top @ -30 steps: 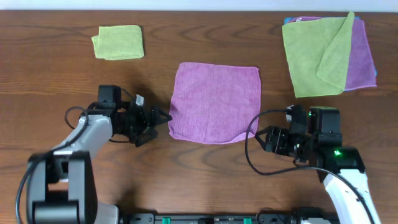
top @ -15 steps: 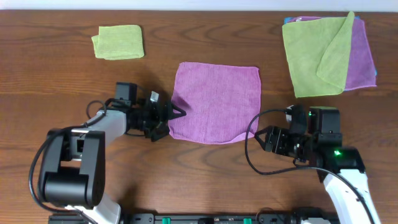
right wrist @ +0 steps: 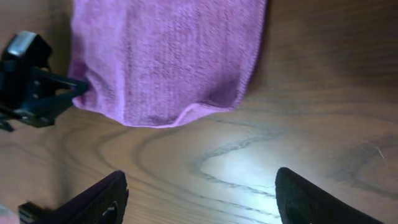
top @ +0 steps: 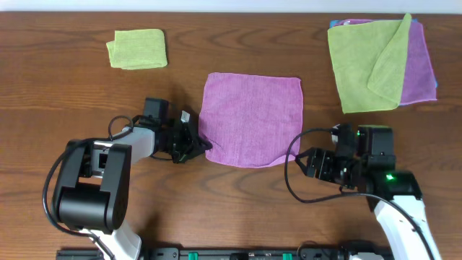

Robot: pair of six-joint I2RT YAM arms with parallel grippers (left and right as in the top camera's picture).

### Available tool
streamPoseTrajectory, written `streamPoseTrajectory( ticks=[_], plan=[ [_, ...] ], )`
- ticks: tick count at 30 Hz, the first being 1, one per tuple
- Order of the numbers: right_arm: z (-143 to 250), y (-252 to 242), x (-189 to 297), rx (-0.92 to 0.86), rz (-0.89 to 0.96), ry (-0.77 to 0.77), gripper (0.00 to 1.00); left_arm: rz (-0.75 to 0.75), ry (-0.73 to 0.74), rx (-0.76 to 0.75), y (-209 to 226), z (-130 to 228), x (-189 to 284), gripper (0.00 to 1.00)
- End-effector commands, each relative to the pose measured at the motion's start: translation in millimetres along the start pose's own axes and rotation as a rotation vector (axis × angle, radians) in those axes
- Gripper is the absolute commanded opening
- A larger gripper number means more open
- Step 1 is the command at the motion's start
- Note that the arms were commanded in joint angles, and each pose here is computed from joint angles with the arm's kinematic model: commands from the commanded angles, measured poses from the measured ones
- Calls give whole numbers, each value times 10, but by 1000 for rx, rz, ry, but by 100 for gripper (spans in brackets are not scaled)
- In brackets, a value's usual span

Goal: Fold the cloth
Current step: 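Bring the left gripper to the pink cloth's lower left corner, then grasp the bottom corners of the pink cloth with both grippers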

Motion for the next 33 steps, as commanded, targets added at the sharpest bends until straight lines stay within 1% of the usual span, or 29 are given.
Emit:
streamPoseTrajectory(
  ticks=[1, 4, 9, 17, 23, 29, 33],
  plan=[
    [24, -122, -100, -65, 44, 11, 77, -12, 5, -8, 28, 12, -22, 6],
    [17, -174, -194, -117, 43, 3, 77, -2, 21, -40, 25, 35, -22, 6],
    [-20, -200, -272, -177, 36, -10, 77, -27, 60, -62, 78, 115, -16, 6],
    [-88, -255, -423, -282, 40, -7, 77, -48, 99, -65, 122, 194, -8, 6],
    [-169, -314, -594, -365, 43, -3, 74, -48, 100, -68, 122, 196, -9, 6],
    [-227, -365, -733, -465, 45, -2, 67, -48, 101, -66, 123, 197, -8, 6],
    [-242, -383, -778, -489, 46, -1, 65, -48, 101, -67, 123, 198, -9, 6]
  ],
)
Point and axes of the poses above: each gripper's point midway between its finger pads, its own x axis back along the fingers, its own y axis along the line the jaws close on, z = x × y, the point moved 8 cm from there along x, back along the fingers, and after that the axes turned 7 degrees about -x, right-handed, at the moved point
